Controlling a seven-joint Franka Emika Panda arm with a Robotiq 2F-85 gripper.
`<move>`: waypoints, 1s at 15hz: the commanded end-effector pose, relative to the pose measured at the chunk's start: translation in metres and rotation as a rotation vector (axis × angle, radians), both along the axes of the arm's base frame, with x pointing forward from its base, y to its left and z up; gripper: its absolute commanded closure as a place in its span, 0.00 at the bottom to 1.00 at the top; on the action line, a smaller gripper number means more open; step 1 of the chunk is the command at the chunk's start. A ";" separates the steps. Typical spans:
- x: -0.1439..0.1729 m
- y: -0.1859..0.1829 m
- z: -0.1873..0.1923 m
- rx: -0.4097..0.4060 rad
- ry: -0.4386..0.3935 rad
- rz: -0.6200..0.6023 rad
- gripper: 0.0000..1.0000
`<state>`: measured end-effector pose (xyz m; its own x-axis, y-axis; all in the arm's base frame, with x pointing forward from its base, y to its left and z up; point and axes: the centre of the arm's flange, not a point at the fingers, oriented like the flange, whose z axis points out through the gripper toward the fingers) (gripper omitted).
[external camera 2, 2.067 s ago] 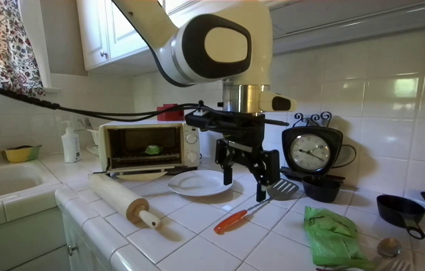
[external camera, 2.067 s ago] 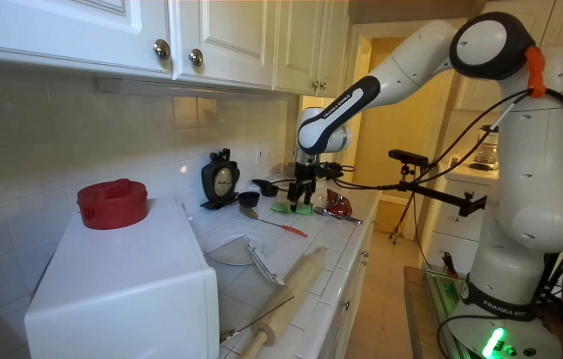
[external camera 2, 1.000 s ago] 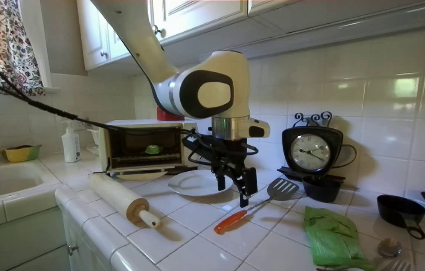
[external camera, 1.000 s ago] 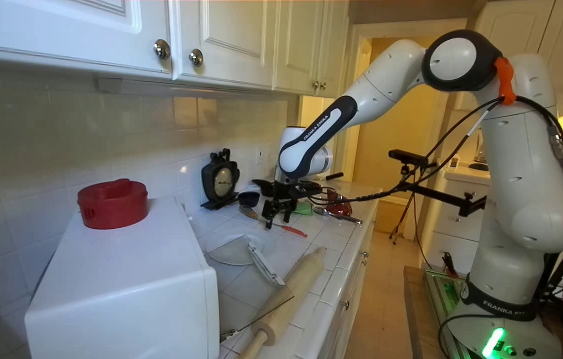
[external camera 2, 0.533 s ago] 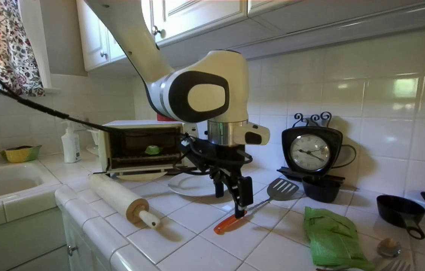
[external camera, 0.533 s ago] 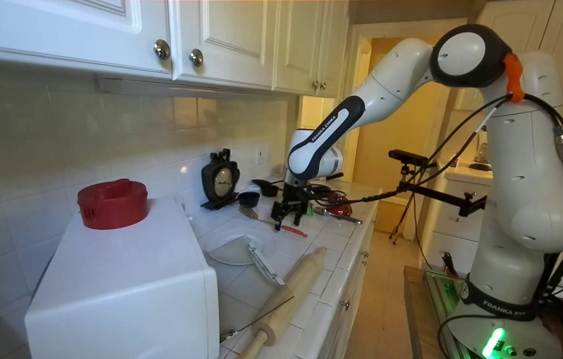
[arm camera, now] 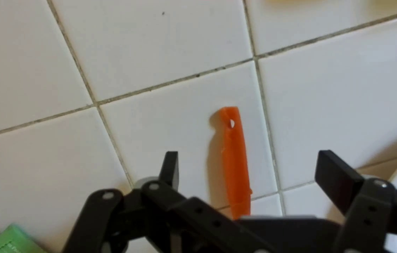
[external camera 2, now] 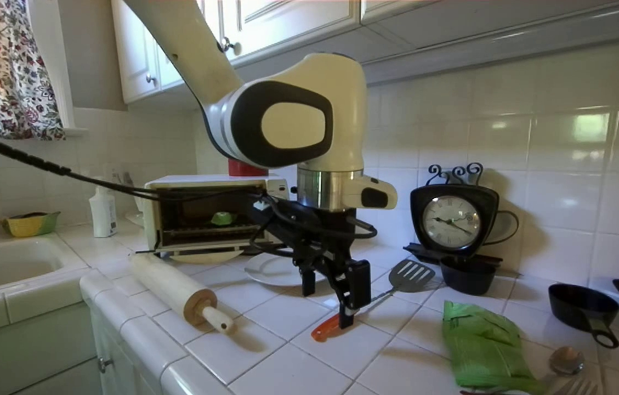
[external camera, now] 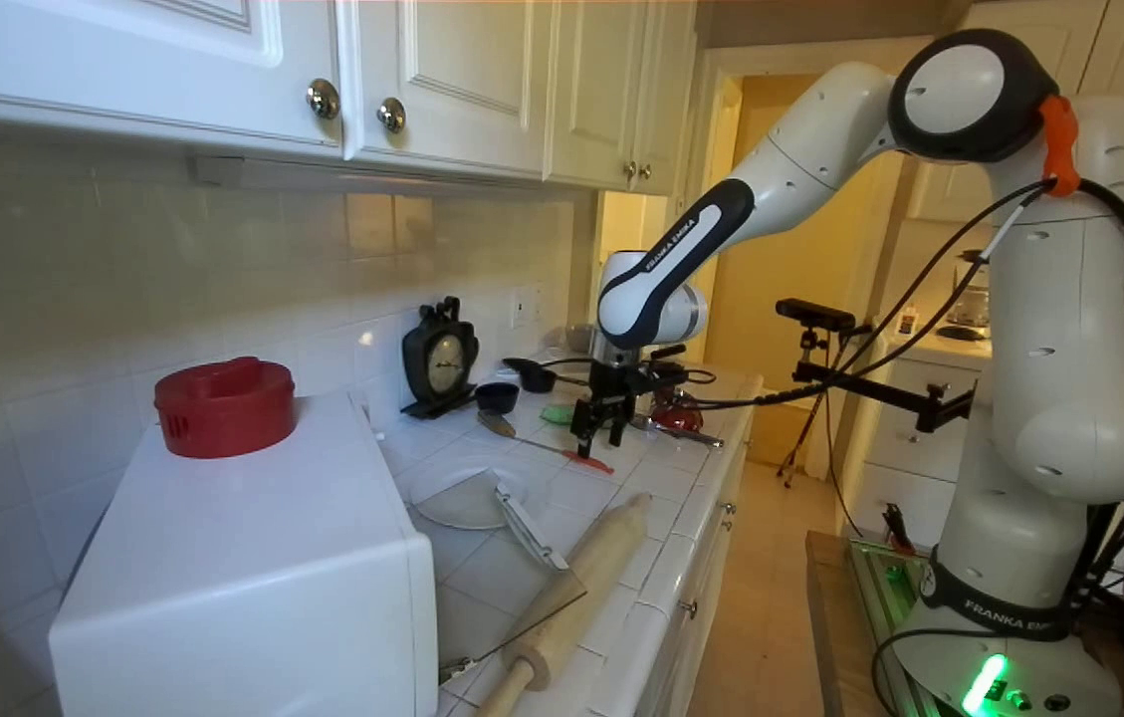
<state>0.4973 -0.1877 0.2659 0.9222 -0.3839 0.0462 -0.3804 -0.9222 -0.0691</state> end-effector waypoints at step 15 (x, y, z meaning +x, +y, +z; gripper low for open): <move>0.031 -0.017 -0.018 -0.099 0.041 0.101 0.00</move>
<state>0.5124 -0.2035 0.2460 0.9576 -0.2871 0.0237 -0.2876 -0.9576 0.0172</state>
